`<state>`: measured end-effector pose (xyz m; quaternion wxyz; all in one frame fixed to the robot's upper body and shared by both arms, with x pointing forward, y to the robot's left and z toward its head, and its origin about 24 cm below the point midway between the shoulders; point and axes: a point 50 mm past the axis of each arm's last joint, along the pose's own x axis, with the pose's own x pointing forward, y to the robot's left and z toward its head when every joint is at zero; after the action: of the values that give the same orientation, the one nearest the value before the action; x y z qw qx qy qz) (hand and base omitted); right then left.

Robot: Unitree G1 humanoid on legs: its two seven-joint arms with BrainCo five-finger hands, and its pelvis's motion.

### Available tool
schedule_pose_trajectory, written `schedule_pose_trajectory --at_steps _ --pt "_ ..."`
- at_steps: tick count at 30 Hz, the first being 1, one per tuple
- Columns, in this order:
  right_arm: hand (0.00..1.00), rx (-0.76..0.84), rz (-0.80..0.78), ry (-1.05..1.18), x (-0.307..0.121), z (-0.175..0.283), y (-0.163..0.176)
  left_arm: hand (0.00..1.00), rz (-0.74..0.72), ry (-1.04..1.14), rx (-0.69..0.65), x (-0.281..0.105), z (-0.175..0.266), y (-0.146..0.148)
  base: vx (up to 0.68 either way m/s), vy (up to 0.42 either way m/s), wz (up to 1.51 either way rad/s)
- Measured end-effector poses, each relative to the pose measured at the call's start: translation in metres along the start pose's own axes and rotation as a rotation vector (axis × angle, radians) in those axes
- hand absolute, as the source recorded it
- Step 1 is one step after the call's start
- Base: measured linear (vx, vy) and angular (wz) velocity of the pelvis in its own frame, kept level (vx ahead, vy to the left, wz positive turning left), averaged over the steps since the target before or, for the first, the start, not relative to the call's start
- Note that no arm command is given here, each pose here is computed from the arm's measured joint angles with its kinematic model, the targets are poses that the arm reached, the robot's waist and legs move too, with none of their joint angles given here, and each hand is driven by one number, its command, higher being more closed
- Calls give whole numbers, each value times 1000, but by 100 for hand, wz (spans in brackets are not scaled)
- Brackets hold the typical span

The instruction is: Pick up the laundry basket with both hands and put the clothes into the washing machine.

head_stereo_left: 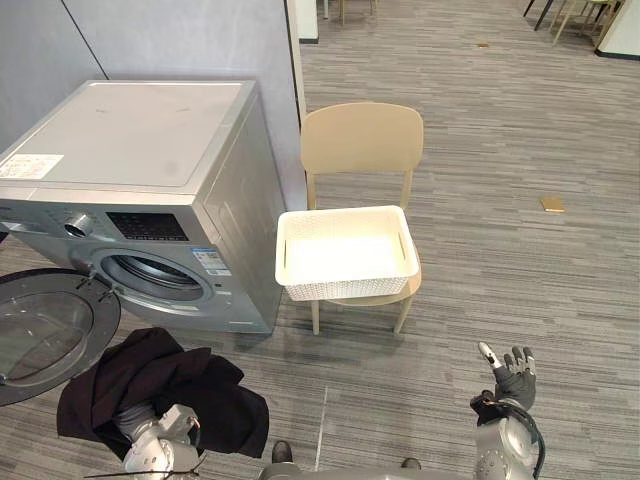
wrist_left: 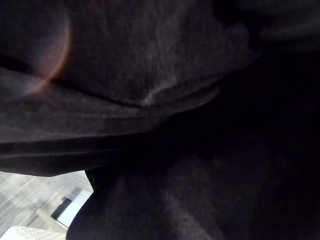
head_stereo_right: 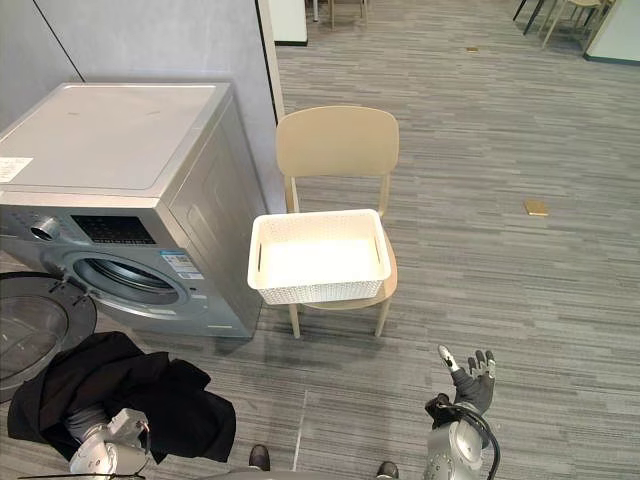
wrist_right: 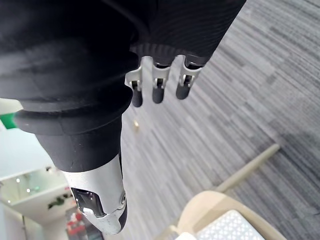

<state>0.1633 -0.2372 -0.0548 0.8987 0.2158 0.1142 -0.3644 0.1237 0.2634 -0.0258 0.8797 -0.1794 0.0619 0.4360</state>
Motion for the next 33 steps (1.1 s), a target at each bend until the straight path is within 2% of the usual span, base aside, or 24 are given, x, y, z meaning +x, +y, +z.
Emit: schedule_pose_trajectory --at_steps 7,14,16,21,26,30,33 --pt "0 -7 38 -3 7 1 15 100 -33 -5 -16 5 1 -13 42 -5 16" --pt "0 -72 112 -150 34 42 40 100 -186 -13 -91 12 2 -69 -36 45 117" --pt "0 -64 116 -153 38 43 51 100 -172 -18 -83 14 3 -65 -34 144 82" --pt "0 -119 56 -116 31 33 21 100 -177 73 -10 1 -19 -51 52 155 75" --pt "0 -114 -27 8 18 7 -3 100 -273 164 21 -9 -38 -69 100 345 108" --pt "0 -116 8 71 6 -10 -4 100 -398 174 110 -16 -45 -79 158 151 114" --pt "0 -103 4 89 -1 -15 -7 100 -424 188 132 -20 -48 -81 150 -43 80"
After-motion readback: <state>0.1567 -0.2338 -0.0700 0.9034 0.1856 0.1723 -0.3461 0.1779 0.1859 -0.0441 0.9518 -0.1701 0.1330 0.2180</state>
